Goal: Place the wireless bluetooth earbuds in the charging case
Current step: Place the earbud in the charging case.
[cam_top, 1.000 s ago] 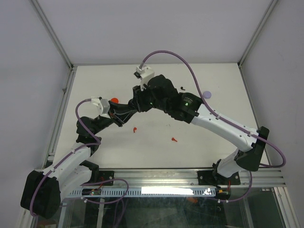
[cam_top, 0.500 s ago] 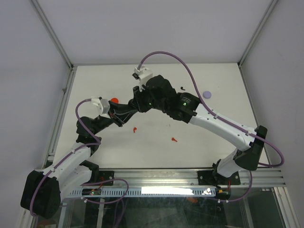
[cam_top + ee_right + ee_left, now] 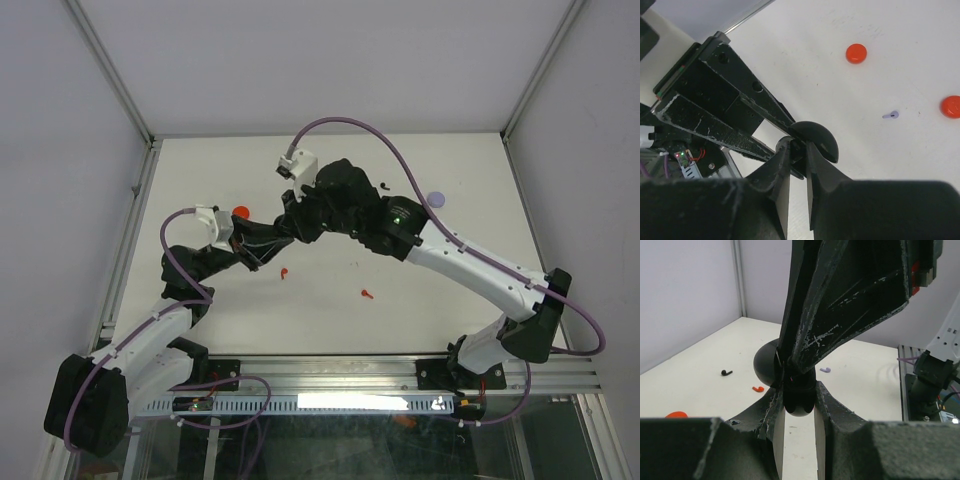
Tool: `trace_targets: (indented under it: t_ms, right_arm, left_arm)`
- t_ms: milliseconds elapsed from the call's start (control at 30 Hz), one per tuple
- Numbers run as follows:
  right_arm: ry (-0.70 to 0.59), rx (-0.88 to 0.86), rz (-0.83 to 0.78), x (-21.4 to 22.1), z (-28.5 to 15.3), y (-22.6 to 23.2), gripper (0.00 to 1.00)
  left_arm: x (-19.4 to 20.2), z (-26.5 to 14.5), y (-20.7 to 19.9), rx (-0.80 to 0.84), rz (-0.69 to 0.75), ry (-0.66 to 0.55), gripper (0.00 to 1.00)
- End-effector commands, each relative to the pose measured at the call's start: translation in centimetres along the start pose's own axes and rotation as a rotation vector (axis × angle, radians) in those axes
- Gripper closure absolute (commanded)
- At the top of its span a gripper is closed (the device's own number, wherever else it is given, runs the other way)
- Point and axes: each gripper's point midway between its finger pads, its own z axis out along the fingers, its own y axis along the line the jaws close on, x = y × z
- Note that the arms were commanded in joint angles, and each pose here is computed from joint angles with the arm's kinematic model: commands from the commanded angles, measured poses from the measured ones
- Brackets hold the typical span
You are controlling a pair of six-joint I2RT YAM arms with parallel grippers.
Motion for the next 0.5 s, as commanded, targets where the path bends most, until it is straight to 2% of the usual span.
trace_targets:
  t_ms: [0,133,467]
  right_arm:
    - [-0.046,-0.134,-0.074,-0.9,-1.7,1.7,0.88]
    - [-0.062,-0.204,-0.092,-0.6,-2.4,2.0,0.87]
    - [-0.057,-0.348,-0.126,0.6,-2.9,2.6,0.80]
  left_arm:
    - [-2.6,0.3,-2.4,0.128,0.081,-0.068,1.00]
    - [-2.7,0.2,-3.1,0.164,0.083,-0.071,1.00]
    - [-2.6,0.2,-4.3,0.240,0.057,-0.055,1.00]
